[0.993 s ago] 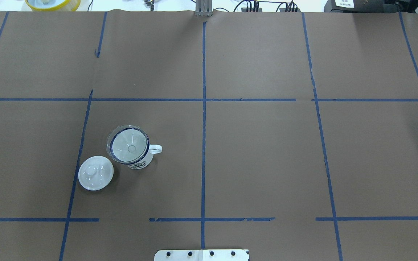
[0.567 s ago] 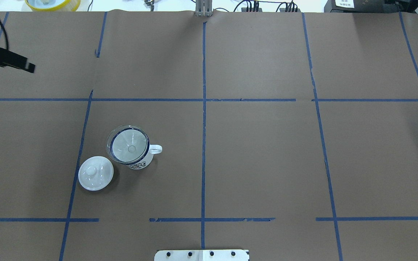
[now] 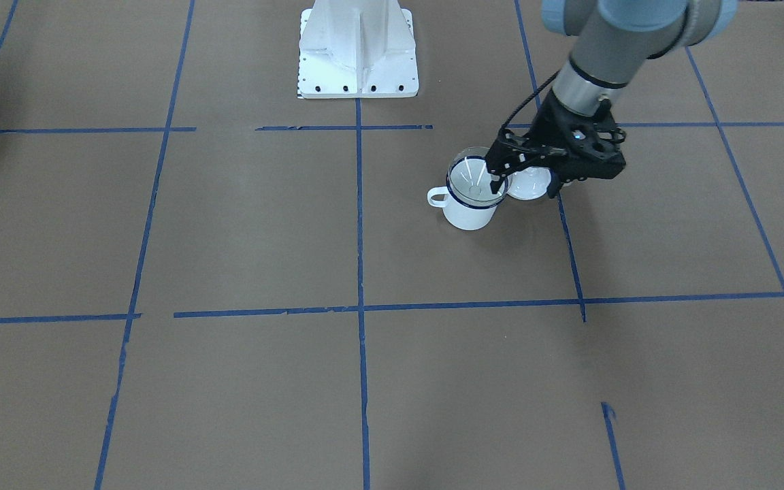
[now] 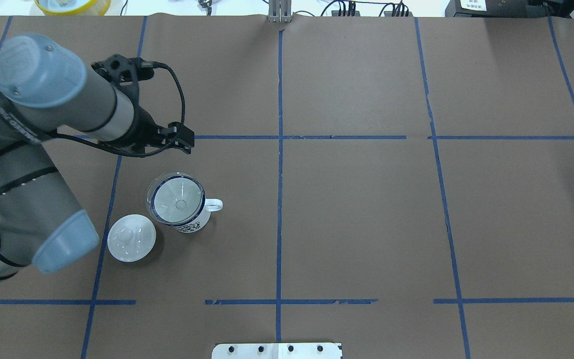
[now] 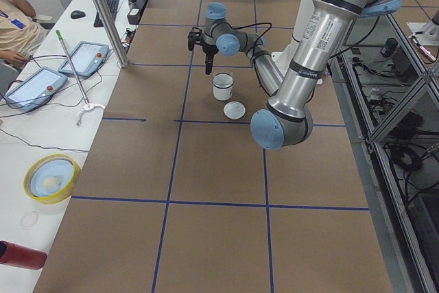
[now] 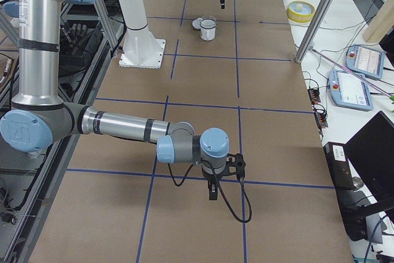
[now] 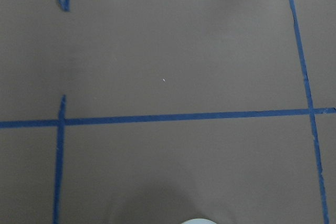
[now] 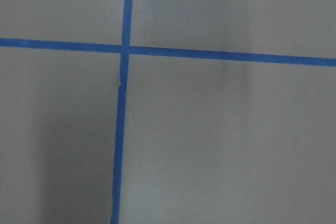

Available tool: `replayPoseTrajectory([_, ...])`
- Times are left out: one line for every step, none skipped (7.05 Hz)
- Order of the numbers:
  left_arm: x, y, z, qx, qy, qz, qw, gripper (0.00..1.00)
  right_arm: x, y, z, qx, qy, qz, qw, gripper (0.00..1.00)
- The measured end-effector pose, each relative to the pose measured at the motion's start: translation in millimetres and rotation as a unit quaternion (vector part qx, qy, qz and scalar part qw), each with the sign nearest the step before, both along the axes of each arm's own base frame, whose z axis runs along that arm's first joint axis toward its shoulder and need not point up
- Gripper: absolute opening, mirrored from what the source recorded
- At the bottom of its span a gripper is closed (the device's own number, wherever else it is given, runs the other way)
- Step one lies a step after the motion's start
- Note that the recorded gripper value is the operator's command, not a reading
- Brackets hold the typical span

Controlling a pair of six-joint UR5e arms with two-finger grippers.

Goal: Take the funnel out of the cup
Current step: 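Move the left gripper over the clear glass funnel in the mug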

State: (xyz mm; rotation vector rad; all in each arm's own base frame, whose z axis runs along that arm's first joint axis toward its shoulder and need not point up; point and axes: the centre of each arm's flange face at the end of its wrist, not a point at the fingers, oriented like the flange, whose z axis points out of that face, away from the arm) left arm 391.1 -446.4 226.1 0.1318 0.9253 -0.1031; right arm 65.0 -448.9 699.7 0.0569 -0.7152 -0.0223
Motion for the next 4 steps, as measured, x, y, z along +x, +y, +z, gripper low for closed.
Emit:
replayPoseTrajectory([28.9, 16.7, -2.6, -0.016, -0.007, 0.001, 0.9998, 0.95, 0.0, 0.0, 0.0, 0.000, 0.000, 0.000, 1.0000, 1.00])
replayPoseTrajectory([54.8, 29.1, -2.3, -0.025, -0.015, 0.001, 0.9996, 0.90, 0.0, 0.0, 0.0, 0.000, 0.000, 0.000, 1.0000, 1.00])
replayPoseTrajectory([71.9, 36.2, 0.8, -0.029, -0.024, 0.003, 0.9993, 0.72, 0.0, 0.0, 0.0, 0.000, 0.000, 0.000, 1.0000, 1.00])
replayPoseTrajectory([80.6, 39.8, 4.1, -0.031, -0.029, 0.005, 0.9991, 0.20, 0.0, 0.0, 0.0, 0.000, 0.000, 0.000, 1.0000, 1.00])
